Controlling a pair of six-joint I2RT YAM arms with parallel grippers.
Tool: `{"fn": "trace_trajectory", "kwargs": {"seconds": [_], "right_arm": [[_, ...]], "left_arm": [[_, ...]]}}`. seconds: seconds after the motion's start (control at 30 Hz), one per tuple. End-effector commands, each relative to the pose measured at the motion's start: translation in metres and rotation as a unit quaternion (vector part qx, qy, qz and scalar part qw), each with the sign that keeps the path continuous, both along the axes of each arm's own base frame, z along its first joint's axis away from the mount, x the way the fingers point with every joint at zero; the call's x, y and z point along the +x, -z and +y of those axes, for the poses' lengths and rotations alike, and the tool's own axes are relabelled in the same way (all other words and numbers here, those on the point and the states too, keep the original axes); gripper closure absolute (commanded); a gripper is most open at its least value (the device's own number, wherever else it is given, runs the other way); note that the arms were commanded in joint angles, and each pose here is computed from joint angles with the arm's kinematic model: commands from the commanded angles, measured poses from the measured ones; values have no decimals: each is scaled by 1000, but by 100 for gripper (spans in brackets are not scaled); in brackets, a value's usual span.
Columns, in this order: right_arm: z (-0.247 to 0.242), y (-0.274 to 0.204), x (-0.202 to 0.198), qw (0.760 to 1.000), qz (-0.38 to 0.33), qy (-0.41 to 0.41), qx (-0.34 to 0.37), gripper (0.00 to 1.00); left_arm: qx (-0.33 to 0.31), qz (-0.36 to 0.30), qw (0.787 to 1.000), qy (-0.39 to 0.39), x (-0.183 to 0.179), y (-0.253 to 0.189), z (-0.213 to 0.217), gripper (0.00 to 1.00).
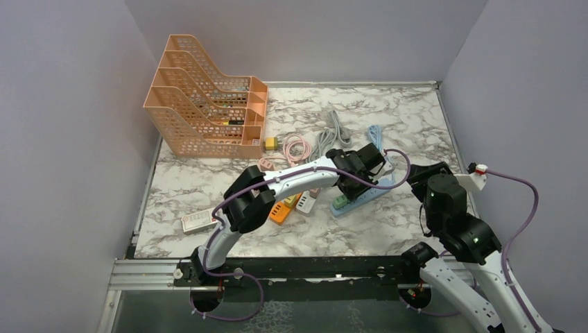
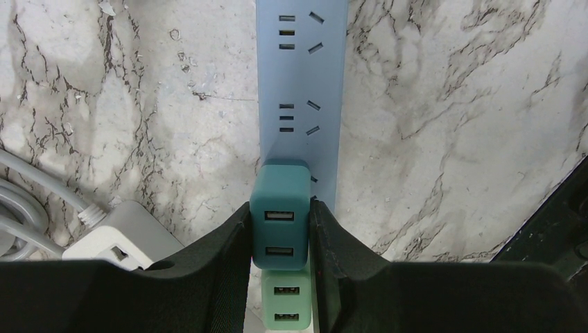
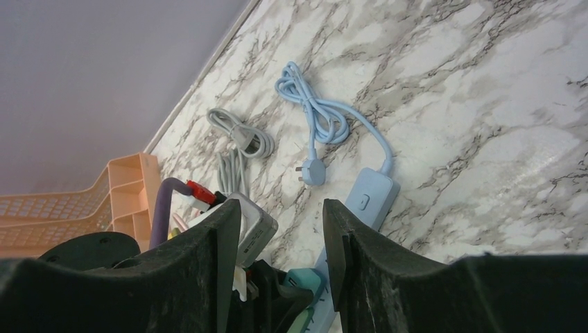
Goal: Insert the plug
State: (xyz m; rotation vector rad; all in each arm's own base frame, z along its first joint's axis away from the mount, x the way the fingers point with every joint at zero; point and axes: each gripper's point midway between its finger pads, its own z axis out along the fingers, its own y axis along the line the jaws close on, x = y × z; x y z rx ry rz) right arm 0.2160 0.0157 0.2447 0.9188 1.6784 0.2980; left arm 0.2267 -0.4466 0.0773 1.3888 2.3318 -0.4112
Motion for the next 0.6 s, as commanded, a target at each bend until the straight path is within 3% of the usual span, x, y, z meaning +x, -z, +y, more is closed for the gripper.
{"fn": "trace_trajectory", "kwargs": {"seconds": [0.0, 0.57], "right_arm": [[-3, -11, -5, 1000, -13, -3, 4, 53], [-2, -34, -6, 999, -17, -20, -20, 55]], "left_arm": [[63, 21, 998, -13, -16, 30, 28, 100], [149, 60, 986, -40, -37, 77, 60, 100]]}}
